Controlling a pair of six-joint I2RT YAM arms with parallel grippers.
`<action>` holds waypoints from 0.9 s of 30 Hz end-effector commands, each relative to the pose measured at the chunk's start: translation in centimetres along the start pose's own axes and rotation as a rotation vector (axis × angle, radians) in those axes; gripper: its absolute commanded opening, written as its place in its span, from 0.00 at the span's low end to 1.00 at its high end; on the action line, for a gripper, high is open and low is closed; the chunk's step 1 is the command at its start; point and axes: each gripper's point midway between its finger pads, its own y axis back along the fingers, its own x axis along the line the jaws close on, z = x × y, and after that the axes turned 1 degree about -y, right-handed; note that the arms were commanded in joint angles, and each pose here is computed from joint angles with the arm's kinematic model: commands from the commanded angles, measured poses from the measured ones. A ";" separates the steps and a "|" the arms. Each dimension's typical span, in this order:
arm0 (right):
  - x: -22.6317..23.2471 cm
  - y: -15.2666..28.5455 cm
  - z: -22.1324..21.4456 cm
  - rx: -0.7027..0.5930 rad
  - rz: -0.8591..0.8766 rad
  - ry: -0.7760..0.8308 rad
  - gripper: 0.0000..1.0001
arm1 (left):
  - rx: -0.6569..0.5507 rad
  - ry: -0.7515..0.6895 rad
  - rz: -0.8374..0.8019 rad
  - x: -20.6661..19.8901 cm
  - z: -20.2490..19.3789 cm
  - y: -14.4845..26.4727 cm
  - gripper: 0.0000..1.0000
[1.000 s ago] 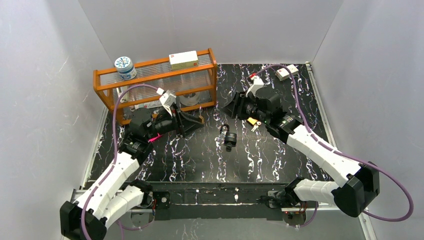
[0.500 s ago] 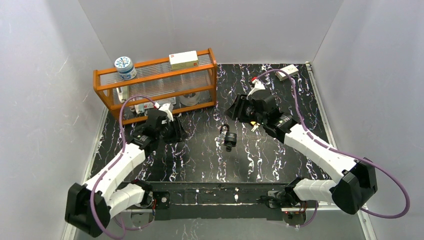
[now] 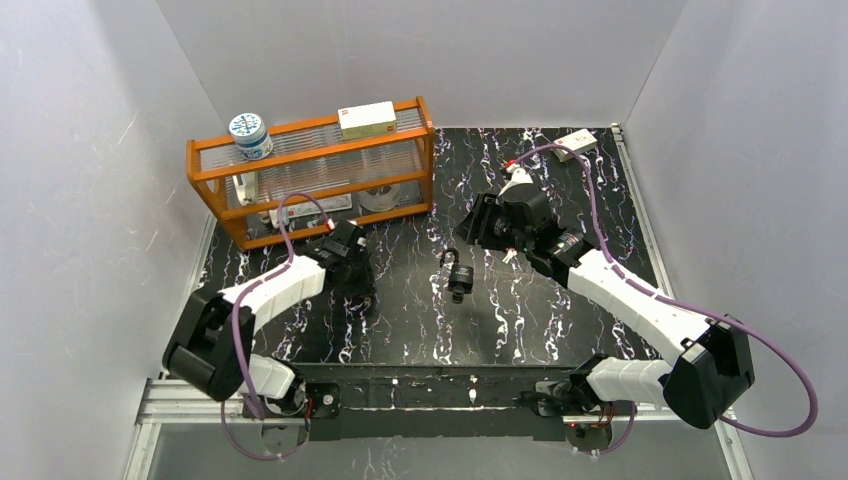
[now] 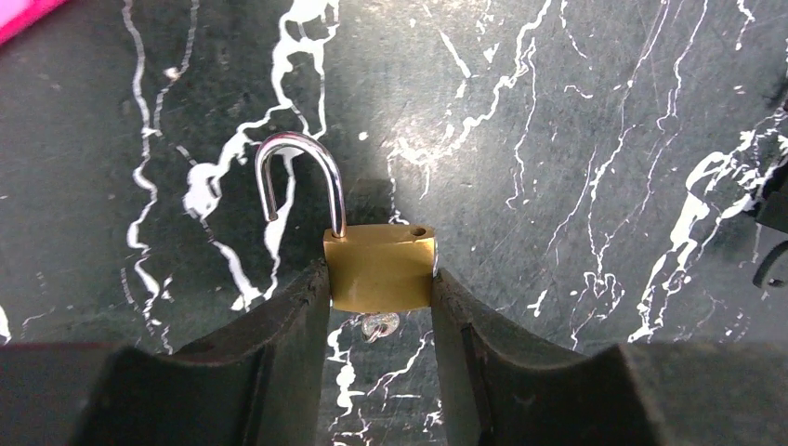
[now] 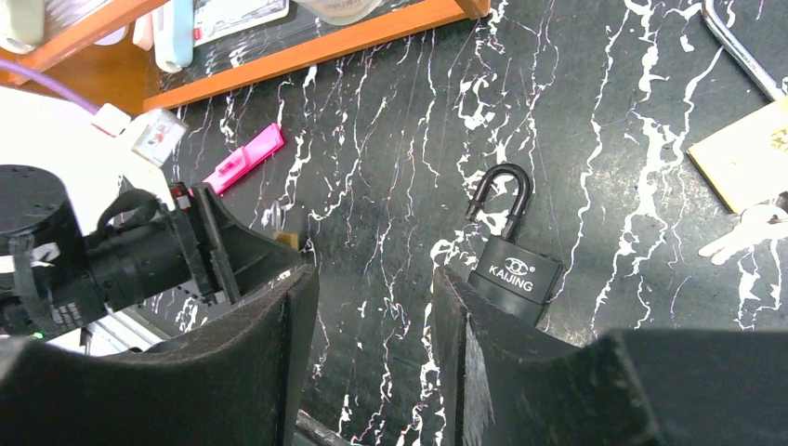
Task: Unlock with the key
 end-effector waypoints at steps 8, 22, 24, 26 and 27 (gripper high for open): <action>-0.1 1.3 1.2 -0.049 0.003 -0.014 0.56 | -0.011 -0.039 0.104 -1.4 0.7 -1.5 0.32; -0.3 6.0 3.6 -0.149 -0.034 0.032 0.71 | -0.231 -0.076 -0.042 -3.2 4.7 5.3 0.81; -0.9 7.4 4.5 -0.185 -0.079 0.049 0.82 | -0.281 -0.083 -0.074 -3.4 5.4 7.3 0.97; -1.2 9.3 5.8 -0.225 -0.126 0.055 0.98 | -0.329 -0.093 -0.097 -3.4 6.0 9.6 0.98; -1.0 10.3 6.5 -0.239 -0.133 0.053 0.99 | -0.359 -0.099 -0.104 -3.3 6.4 10.9 0.98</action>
